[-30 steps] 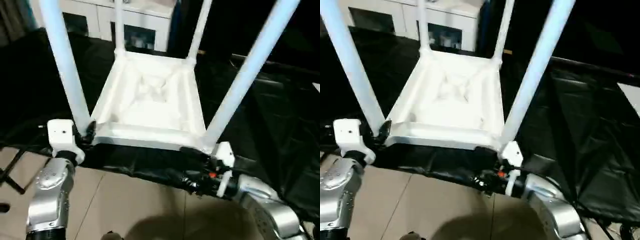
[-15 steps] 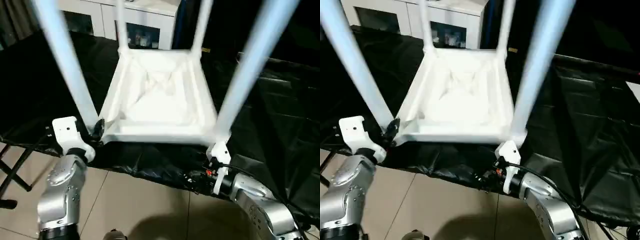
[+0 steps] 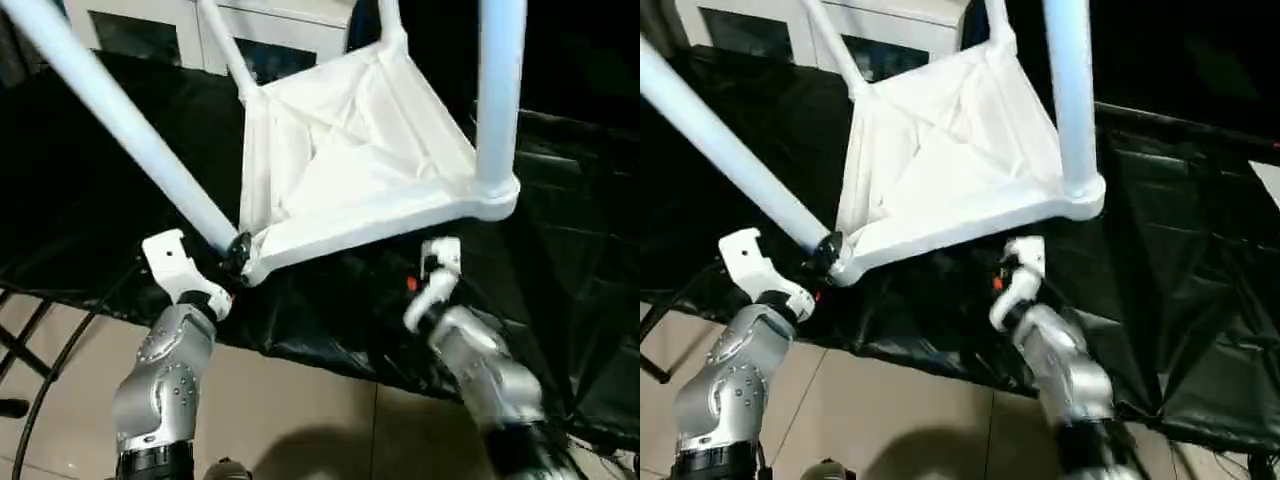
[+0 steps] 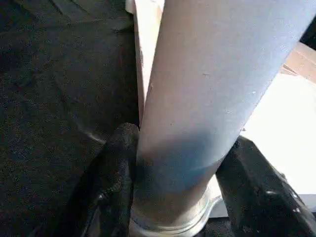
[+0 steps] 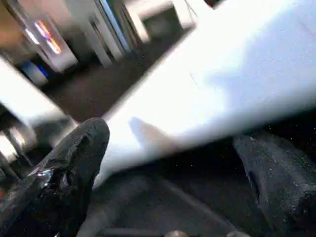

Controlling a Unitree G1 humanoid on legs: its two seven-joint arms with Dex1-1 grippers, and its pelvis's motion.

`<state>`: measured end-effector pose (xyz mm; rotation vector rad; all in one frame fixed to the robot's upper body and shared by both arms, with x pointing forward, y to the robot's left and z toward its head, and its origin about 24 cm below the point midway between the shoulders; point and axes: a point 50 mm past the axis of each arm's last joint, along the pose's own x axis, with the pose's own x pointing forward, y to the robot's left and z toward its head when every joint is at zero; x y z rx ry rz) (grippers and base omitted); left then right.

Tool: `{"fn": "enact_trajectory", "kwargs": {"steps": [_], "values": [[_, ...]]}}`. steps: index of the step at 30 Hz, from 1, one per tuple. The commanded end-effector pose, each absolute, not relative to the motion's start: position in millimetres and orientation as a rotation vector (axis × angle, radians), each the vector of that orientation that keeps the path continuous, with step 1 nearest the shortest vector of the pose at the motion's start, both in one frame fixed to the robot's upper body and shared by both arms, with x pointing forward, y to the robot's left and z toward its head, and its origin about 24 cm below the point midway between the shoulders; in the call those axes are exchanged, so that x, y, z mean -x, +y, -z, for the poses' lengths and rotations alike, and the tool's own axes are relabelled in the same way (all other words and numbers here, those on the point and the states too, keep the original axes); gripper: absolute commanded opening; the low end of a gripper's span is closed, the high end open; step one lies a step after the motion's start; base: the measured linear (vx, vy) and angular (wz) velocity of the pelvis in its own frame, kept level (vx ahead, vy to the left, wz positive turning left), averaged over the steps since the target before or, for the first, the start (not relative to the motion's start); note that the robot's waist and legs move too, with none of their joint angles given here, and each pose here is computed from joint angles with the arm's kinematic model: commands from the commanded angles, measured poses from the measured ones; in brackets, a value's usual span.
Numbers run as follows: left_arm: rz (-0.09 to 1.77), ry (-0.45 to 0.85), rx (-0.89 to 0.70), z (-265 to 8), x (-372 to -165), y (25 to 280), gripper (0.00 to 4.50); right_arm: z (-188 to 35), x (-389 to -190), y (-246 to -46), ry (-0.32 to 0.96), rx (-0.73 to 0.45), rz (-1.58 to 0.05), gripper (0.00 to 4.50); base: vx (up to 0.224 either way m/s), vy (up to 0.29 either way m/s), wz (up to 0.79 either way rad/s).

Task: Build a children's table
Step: Flip table

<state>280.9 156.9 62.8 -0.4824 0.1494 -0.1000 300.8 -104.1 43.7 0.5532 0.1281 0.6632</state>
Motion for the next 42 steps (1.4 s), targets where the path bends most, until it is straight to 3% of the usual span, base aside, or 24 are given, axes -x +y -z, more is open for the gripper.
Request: {"fn": "enact_trajectory", "kwargs": {"steps": [1, 15, 20, 35, 36, 42], "values": [[0.203, 0.109, 0.604, -78, -285, 127, 2.15, -51, -308.8, -106.6, 0.079, -0.630, -0.654, 4.50, 0.000, 0.000, 0.00], [0.226, 0.134, 0.568, -74, -277, 116, 2.15, -47, -352.2, -93.7, 0.171, -0.913, -0.465, 4.50, 0.000, 0.000, 0.00], [0.224, 0.144, 0.563, -72, -273, 113, 2.15, -48, -357.9, -92.8, 0.174, -1.031, -0.425, 4.11, 0.000, 0.000, 0.00], [0.257, 0.145, 0.563, -70, -271, 111, 2.15, -53, -364.5, -89.9, 0.145, -1.087, -0.441, 2.74, 0.000, 0.000, 0.00], [0.258, 0.144, 0.564, -70, -271, 111, 2.71, -53, -364.5, -89.9, 0.145, -1.086, -0.441, 2.59, 0.000, 0.000, 0.00], [0.276, 0.146, 0.470, -70, -265, 124, 3.22, -60, -369.0, -100.1, 0.088, -1.038, -0.406, 2.19, 0.000, 0.000, 0.00]]}}
